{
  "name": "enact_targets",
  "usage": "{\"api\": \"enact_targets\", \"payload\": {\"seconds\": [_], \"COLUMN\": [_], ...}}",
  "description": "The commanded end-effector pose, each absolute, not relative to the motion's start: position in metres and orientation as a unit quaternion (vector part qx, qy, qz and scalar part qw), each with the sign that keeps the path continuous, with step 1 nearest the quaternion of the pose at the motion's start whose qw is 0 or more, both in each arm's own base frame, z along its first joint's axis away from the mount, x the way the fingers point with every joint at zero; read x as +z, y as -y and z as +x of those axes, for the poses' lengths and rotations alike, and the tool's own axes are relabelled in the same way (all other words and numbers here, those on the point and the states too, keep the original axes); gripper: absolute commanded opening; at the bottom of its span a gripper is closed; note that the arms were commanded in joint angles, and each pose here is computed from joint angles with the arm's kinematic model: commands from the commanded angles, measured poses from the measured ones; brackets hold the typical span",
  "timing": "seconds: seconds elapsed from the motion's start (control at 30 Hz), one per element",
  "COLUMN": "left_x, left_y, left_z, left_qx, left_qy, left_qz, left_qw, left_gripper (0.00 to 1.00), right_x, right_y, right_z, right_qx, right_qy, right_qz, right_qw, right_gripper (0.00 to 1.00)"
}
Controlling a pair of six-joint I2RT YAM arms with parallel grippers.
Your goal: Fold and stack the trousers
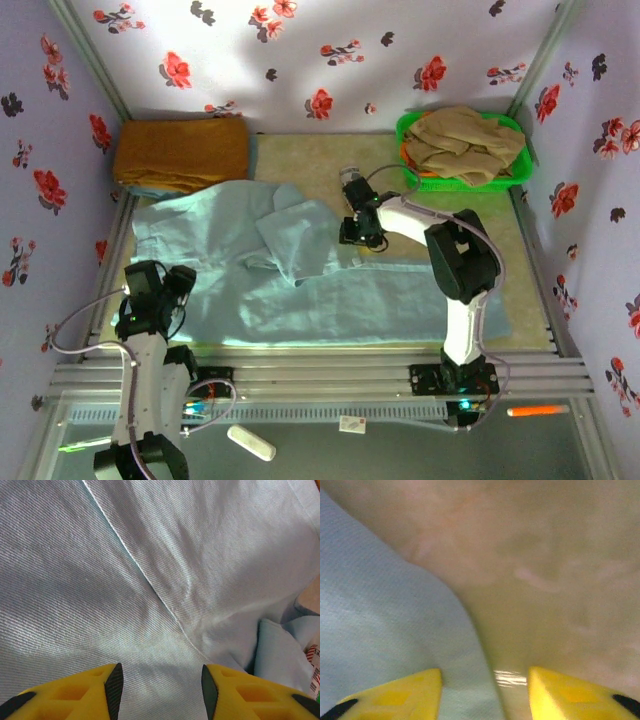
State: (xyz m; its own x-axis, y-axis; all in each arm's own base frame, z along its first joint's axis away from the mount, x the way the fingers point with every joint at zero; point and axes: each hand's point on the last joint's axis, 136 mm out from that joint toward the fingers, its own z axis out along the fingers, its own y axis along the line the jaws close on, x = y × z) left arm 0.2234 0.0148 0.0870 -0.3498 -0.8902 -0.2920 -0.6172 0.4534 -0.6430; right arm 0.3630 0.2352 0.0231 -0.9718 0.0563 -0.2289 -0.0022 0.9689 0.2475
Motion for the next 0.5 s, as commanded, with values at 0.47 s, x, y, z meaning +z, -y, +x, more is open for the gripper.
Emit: {"api": "enact_targets", "payload": {"seconds": [0.47], "left_x": [0.096], "left_y": [-0.013], "left_z": [0.229], "left_qx": [-0.225], "left_qy": [-0.796], "left_qz": [-0.463], "left_qw": [0.319], "left_gripper": [0.46], "right_x": [0.106], "right_y": [-0.19], "right_z": [0.356], "right_qx": [0.071], "right_qy": [-0.969], "right_qz": [0.028], "right_qw": [0.233], "right_gripper": [0.0]}}
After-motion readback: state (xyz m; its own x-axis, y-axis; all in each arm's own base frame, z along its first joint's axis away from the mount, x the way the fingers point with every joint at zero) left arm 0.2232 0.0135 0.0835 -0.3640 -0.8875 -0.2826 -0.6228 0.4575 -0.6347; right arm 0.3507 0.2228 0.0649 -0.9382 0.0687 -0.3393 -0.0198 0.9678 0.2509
